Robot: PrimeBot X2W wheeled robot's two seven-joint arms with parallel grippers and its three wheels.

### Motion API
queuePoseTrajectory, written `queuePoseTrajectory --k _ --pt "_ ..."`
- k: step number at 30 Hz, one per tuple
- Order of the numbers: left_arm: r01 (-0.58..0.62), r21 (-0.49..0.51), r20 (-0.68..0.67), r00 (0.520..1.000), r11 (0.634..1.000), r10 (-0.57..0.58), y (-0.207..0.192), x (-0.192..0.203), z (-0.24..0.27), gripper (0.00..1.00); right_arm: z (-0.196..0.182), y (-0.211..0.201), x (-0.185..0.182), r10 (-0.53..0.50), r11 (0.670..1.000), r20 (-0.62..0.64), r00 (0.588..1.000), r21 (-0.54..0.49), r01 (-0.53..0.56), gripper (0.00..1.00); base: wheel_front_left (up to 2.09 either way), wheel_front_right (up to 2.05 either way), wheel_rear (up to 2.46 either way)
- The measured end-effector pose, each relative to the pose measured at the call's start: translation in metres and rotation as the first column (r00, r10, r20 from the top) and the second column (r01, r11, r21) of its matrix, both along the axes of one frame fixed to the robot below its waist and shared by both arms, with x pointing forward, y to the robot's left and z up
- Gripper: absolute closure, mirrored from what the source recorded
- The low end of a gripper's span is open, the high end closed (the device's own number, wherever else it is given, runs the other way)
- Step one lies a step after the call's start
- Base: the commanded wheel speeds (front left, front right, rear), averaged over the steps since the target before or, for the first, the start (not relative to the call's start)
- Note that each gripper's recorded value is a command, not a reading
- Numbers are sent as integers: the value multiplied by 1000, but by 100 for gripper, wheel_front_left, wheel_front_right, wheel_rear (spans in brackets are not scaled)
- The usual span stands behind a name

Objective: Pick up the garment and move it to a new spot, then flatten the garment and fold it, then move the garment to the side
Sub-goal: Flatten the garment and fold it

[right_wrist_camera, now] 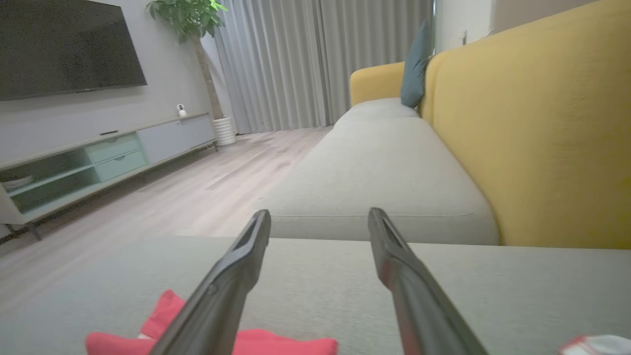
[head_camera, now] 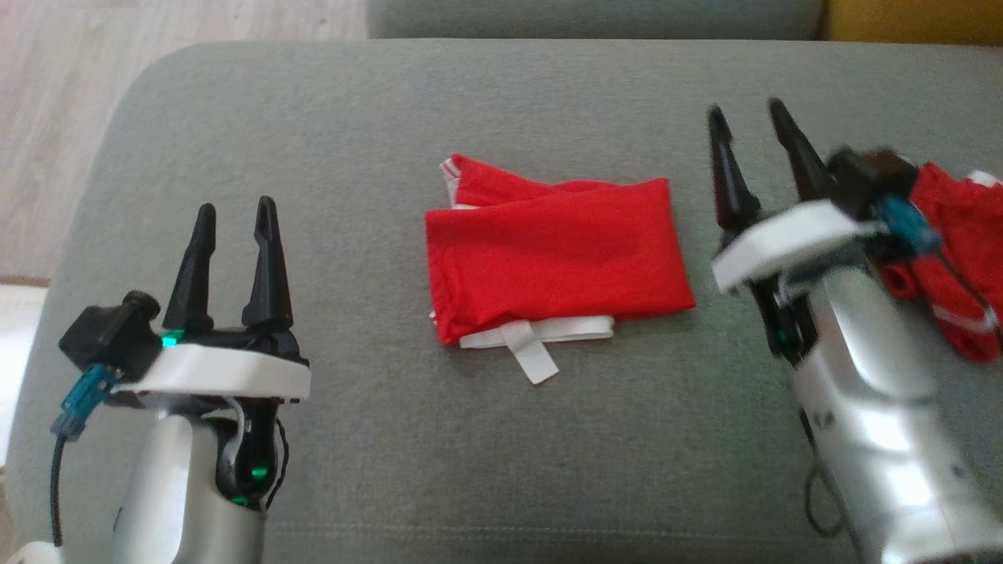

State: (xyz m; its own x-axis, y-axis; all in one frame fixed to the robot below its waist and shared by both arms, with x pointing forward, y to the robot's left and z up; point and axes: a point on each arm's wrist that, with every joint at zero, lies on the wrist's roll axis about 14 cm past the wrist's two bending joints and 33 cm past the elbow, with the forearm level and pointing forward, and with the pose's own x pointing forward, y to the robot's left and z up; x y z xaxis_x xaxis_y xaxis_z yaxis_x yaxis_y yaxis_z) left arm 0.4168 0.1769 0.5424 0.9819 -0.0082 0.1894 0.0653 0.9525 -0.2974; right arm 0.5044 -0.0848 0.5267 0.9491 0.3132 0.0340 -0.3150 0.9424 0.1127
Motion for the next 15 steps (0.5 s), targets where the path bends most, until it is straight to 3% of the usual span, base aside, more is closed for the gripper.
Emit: queuePoseTrajectory --k 5,15 --pt "43 -3 12 999 999 -43 -16 5 3 0 -17 -38 -31 -82 990 28 996 -109 84 0 0 0 0" --pt "76 25 -37 997 997 -75 -30 2 -15 0 -32 -61 -68 -155 986 12 988 -56 155 0 0 0 0"
